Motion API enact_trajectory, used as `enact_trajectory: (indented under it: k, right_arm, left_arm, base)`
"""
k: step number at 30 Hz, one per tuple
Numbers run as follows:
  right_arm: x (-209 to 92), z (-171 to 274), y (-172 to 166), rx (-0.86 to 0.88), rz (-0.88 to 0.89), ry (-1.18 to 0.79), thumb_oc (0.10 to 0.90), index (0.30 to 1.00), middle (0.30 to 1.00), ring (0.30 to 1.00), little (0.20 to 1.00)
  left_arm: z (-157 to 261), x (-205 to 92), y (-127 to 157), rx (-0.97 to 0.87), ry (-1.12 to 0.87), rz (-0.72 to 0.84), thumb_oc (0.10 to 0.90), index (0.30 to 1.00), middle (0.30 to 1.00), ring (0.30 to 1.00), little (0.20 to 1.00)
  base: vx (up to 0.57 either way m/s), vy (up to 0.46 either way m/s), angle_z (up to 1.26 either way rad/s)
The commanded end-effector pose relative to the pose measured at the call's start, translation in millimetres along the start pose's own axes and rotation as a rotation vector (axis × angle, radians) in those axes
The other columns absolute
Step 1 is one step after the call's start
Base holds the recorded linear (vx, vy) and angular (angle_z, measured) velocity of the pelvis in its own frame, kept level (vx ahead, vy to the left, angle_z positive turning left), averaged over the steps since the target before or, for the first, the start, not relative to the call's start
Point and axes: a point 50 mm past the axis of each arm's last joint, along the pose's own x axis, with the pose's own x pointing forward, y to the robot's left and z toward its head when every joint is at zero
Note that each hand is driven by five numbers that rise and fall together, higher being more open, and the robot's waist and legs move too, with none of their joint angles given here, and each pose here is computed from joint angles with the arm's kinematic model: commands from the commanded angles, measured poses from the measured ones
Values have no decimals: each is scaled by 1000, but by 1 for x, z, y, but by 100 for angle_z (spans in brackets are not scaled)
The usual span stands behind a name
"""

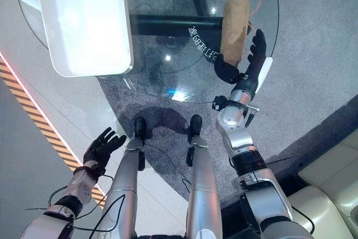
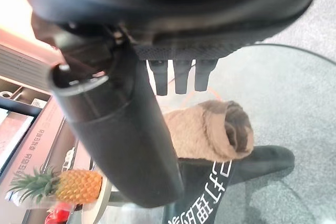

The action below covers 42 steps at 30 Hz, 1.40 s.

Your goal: Wipe the table with a cloth and put it in the basket.

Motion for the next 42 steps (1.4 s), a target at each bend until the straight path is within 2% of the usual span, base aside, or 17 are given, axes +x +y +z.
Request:
enact_trajectory:
  k: [1,10,21,32,42]
  right_arm:
    - [11,39,-2,46,-8,-154,800,900,900,900,900]
    - [22,38,6,-22,-26,-88,800,900,900,900,900]
    - [59,33,1,-262,-146,70,800,900,900,900,900]
    - [75,28,-19,-339,-299,150,800,900,900,900,900]
    - [80,25,-32,-378,-331,167,800,900,900,900,900]
  left_arm:
    - [-30,-17,13,-50,57,62,800,900,900,900,900]
    - [-32,-15,7,-32,80,44,800,900,900,900,900]
    - [-32,-11,2,-4,110,16,800,900,900,900,900]
    - [-32,-9,-4,6,125,2,800,900,900,900,900]
    - [-30,-7,-8,6,126,-8,800,900,900,900,900]
  base:
    - [0,0,0]
    - [0,0,0]
    - [0,0,0]
    - [2,5,4]
    - [1,-1,1]
